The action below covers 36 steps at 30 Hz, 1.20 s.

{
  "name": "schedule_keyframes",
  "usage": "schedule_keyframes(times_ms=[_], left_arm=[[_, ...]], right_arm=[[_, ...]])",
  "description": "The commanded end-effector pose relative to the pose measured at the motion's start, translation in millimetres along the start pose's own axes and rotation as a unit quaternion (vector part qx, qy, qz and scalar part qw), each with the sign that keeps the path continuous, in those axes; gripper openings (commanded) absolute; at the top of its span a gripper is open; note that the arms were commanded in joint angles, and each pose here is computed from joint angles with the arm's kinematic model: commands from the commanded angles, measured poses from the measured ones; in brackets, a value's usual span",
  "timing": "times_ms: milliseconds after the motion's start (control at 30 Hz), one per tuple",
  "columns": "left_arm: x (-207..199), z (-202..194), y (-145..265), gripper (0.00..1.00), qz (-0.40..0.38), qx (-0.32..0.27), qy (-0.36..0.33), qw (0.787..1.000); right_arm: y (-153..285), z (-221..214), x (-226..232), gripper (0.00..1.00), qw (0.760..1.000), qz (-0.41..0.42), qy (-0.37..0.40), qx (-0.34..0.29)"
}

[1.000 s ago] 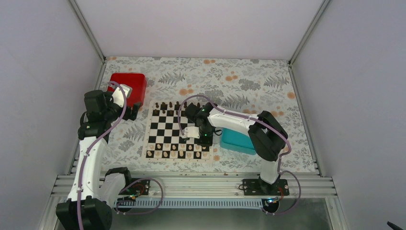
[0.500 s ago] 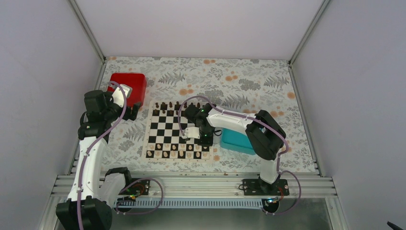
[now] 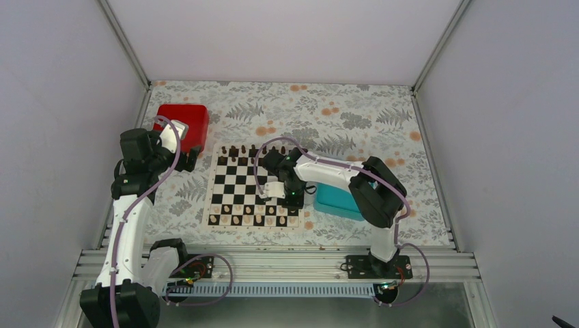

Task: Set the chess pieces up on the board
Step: Place the chess piece on the chessboard, then reset both arms

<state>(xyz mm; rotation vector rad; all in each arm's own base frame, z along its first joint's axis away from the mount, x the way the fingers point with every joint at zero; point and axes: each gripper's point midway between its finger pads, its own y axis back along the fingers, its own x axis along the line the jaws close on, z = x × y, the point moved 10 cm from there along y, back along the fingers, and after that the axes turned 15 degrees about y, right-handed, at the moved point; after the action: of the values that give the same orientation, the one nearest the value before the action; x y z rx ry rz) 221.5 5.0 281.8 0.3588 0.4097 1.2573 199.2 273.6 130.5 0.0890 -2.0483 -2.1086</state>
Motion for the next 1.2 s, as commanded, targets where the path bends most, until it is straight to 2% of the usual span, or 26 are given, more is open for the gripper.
schedule_keyframes(times_ms=[0, 200, 333, 367, 400, 500, 567, 633, 700, 800, 867, 1000, 1167], left_arm=[[0, 0, 0, 1.0, -0.009, -0.006, -0.004, 1.0], [0, 0, 0, 1.0, -0.009, -0.006, -0.004, 1.0], [-1, 1, 2, 1.0, -0.008, -0.01, -0.005, 1.0], [-1, 1, 2, 1.0, -0.007, -0.011, -0.006, 1.0], [-1, 1, 3, 1.0, -0.007, -0.011, -0.006, 1.0], [-1, 1, 3, 1.0, -0.007, -0.012, -0.007, 1.0], [-1, 1, 4, 1.0, -0.006, -0.013, -0.007, 1.0], [-1, 1, 5, 1.0, -0.007, -0.016, -0.008, 1.0], [-1, 2, 5, 1.0, -0.01, -0.016, -0.008, 1.0], [-2, 2, 6, 1.0, -0.012, -0.018, -0.009, 1.0], [-3, 2, 6, 1.0, -0.016, -0.018, -0.009, 1.0], [-4, 3, 8, 1.0, -0.016, -0.023, -0.012, 1.0], [-6, 2, 10, 1.0, -0.021, -0.028, -0.017, 0.999]], right_arm=[[0, -1, 1, 0.26, 1.0, 0.001, 0.001, 0.006], [37, -10, -2, 0.5, 0.999, -0.035, -0.013, -0.024], [71, -38, -14, 0.68, 0.994, -0.084, -0.057, -0.047], [80, -49, -18, 0.89, 0.991, -0.101, -0.074, -0.056], [90, -62, -22, 0.99, 0.986, -0.119, -0.094, -0.064], [128, -115, -35, 1.0, 0.956, -0.211, -0.17, -0.11], [147, -156, -38, 1.0, 0.92, -0.289, -0.227, -0.136], [164, -199, -34, 1.0, 0.866, -0.377, -0.287, -0.161], [170, -236, -26, 1.0, 0.799, -0.464, -0.343, -0.171], [168, -268, -13, 1.0, 0.709, -0.547, -0.41, -0.173], [162, -282, -7, 1.0, 0.661, -0.573, -0.458, -0.158], [162, -295, -8, 1.0, 0.638, -0.575, -0.487, -0.157], [154, -291, -9, 1.0, 0.664, -0.555, -0.469, -0.174]])
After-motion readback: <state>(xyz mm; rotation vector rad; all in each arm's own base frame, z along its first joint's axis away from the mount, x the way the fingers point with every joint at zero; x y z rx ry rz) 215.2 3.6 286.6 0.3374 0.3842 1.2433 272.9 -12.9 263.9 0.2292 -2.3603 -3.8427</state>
